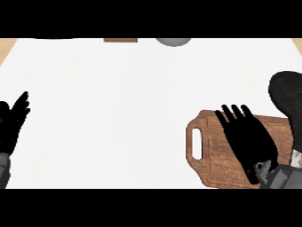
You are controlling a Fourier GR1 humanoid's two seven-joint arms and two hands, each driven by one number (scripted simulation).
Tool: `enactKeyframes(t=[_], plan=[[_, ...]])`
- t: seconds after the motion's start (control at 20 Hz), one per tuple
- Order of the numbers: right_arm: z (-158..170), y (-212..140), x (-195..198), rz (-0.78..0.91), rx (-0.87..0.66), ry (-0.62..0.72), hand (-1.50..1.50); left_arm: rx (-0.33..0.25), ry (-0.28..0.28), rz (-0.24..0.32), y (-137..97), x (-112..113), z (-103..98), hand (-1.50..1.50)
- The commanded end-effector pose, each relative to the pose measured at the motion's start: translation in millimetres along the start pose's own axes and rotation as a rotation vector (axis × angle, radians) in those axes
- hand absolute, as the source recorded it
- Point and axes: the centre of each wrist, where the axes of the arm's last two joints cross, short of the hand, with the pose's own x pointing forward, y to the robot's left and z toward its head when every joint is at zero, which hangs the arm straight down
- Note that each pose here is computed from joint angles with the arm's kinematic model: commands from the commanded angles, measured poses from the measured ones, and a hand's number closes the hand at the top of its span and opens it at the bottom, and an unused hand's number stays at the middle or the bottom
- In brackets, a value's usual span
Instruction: Pick the squash from the cutting board and place it in the pan
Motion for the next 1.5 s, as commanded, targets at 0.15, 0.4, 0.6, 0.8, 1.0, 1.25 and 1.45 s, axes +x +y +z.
enactKeyframes(t=[0.15,0.4,0.6,0.8,1.0,1.25,1.45], plan=[[-19.4,9.5,10.1,0.007,0.010,-0.007,-1.50,0.003,0.009,-0.004,-11.8,2.9,-5.3,0.00],[-20.0,15.1,0.5,0.001,0.001,-0.026,-1.50,0.029,-0.005,-0.003,7.1,-1.1,0.1,0.00],[-34.6,19.7,-19.0,0.018,0.045,0.014,-1.50,0.006,0.000,-0.004,-8.0,5.6,0.2,0.00],[-29.1,32.3,4.0,0.014,0.040,0.035,-1.50,0.006,-0.010,-0.012,-1.3,-8.6,-0.1,0.00],[-46.5,36.3,-11.7,0.040,0.059,0.057,-1.50,-0.001,0.000,0.002,3.1,15.0,-1.9,0.00],[-52.1,51.7,-7.3,0.134,-0.010,-0.017,1.50,0.014,0.001,0.015,2.3,6.6,-5.0,0.00],[-42.1,60.2,-10.4,0.161,-0.088,-0.011,1.50,0.013,-0.009,-0.006,6.4,6.6,-1.8,0.00]])
